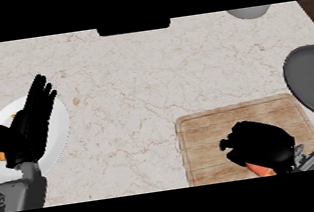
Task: Pick the squash from the cutting board and place it in the pan
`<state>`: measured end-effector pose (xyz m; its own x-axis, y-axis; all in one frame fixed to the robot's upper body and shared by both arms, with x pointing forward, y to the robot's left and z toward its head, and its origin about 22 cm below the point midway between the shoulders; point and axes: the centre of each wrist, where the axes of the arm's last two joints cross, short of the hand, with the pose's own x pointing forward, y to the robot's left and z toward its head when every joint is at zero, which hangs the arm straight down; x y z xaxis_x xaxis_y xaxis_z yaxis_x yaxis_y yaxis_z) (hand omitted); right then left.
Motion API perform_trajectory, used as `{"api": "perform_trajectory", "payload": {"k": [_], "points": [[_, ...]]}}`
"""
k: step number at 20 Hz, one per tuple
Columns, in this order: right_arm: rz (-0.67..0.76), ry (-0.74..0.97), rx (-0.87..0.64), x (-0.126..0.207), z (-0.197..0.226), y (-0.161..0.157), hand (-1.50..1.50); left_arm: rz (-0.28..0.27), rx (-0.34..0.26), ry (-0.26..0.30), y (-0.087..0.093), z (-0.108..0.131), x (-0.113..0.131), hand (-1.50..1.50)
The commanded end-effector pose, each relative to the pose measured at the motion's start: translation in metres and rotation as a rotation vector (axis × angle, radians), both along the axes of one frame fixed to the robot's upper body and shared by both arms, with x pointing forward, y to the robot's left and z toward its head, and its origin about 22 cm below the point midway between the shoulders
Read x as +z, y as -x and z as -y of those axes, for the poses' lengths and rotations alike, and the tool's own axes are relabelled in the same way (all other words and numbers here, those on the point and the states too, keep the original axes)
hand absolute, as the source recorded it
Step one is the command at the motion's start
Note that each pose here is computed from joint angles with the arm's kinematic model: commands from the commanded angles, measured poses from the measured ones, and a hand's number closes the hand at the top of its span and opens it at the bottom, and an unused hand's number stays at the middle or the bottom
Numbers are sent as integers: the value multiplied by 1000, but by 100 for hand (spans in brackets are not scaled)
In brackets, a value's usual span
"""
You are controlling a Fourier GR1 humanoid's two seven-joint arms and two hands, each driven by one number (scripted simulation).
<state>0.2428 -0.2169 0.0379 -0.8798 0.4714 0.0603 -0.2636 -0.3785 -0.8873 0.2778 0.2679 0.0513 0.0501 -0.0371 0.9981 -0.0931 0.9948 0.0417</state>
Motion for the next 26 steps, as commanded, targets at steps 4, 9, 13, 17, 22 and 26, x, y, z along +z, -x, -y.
{"api": "perform_trajectory", "payload": {"k": [4, 9, 13, 17, 22, 26], "points": [[-27, -92, -14, -10, 17, 4, 150, 3, -5, -2, 3, 8, -11, 0], [-14, -151, -506, -10, 32, 22, 150, -13, 36, 7, 8, -9, 3, 0], [133, -206, -775, 14, 37, 47, 150, -23, 73, 11, 8, -16, -5, 0], [426, -333, -795, 71, 30, 58, 150, -12, 22, 20, 3, -17, 1, 0], [603, -435, -790, 135, 38, 103, 150, -28, 28, -4, -1, -9, 5, 0], [573, -457, -849, 158, 40, 117, 150, 15, 1, 0, 3, -4, 12, 0]]}}
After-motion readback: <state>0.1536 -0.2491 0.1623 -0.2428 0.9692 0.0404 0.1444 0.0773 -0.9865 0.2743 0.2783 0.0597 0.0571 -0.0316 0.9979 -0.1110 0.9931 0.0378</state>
